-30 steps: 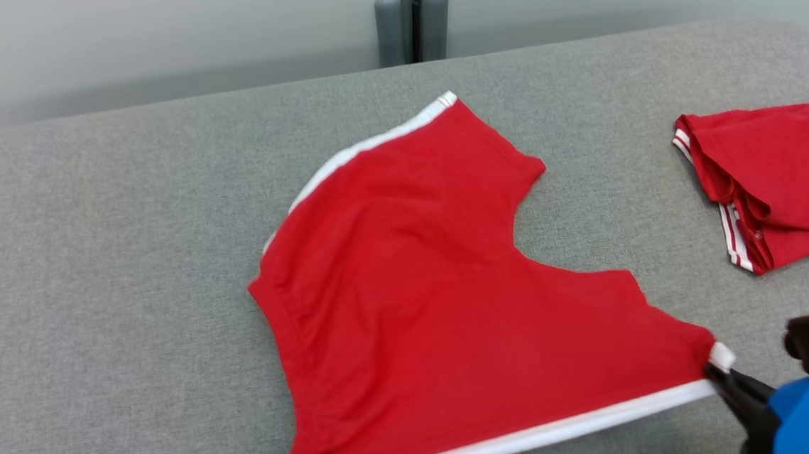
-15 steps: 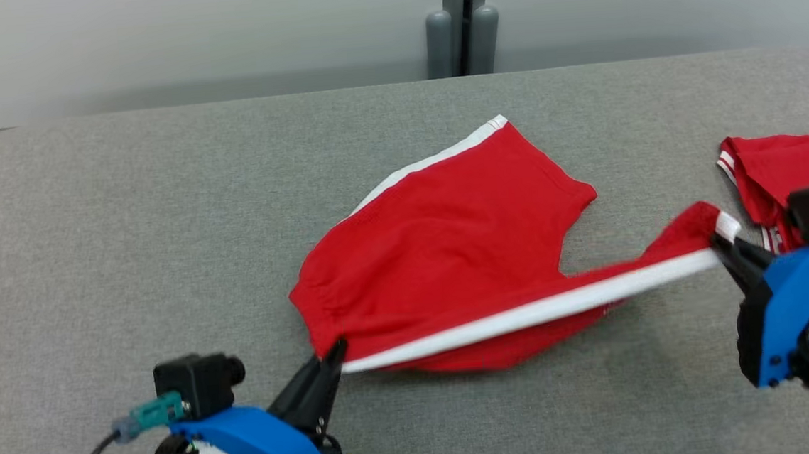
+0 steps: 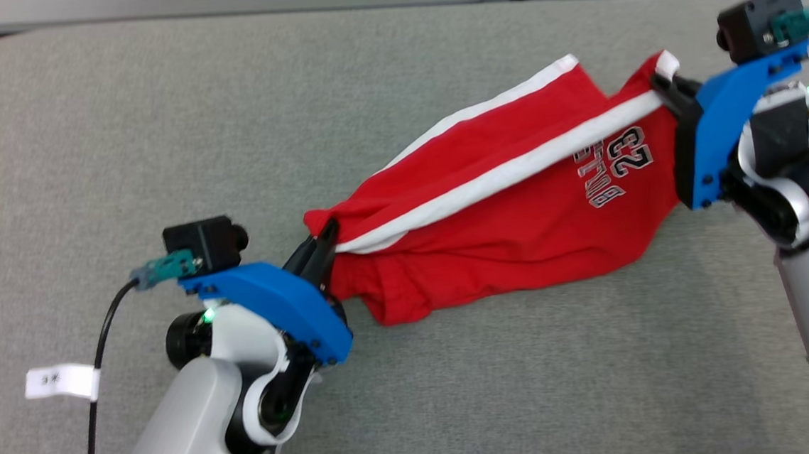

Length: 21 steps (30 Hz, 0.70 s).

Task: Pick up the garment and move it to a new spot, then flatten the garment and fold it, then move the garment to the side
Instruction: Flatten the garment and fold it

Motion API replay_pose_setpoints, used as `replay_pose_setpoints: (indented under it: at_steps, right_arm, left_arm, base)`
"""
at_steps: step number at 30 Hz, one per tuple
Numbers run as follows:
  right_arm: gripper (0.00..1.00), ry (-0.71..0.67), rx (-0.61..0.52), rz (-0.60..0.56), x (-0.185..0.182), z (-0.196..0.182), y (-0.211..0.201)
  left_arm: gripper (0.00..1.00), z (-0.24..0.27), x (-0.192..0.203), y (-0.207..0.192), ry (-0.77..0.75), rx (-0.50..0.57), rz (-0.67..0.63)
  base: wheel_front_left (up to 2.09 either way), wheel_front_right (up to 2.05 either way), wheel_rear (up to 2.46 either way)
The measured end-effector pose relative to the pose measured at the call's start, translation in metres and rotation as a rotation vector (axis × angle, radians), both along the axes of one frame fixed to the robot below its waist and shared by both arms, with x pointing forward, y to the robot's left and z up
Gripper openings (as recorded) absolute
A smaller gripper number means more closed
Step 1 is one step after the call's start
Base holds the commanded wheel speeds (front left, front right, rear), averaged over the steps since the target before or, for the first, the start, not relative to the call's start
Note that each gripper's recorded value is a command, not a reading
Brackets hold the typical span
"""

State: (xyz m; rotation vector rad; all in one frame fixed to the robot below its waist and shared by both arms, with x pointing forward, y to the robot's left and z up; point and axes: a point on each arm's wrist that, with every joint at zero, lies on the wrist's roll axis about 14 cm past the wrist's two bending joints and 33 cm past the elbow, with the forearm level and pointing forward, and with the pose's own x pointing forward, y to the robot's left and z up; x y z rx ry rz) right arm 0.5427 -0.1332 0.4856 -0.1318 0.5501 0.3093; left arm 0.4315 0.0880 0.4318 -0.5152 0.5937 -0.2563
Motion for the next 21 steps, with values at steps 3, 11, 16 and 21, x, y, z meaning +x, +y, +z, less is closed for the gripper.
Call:
replay_pose_setpoints:
  at_steps: [3, 11, 16, 21]
  right_arm:
    - [0.0, 0.006, 0.006, 0.027, 0.019, -0.013, 0.014]
    - [0.15, 0.05, 0.027, 0.073, 0.044, -0.048, 0.044]
    - [1.0, 0.025, 0.061, 0.063, 0.048, -0.048, 0.048]
    - [1.0, -0.076, 0.1, 0.055, 0.054, -0.028, 0.049]
  left_arm:
    - [0.0, -0.012, 0.008, 0.003, 0.024, -0.006, 0.026]
    - [0.0, -0.036, 0.013, 0.02, 0.082, 0.009, 0.107]
    - [1.0, -0.035, 0.015, 0.019, 0.071, 0.0, 0.122]
    - [1.0, -0.021, 0.022, 0.025, -0.007, -0.016, 0.178]
  base:
    - [0.0, 0.0, 0.0]
    - [0.0, 0.0, 0.0]
    - [0.0, 0.0, 0.0]
    - [0.0, 0.0, 0.0]
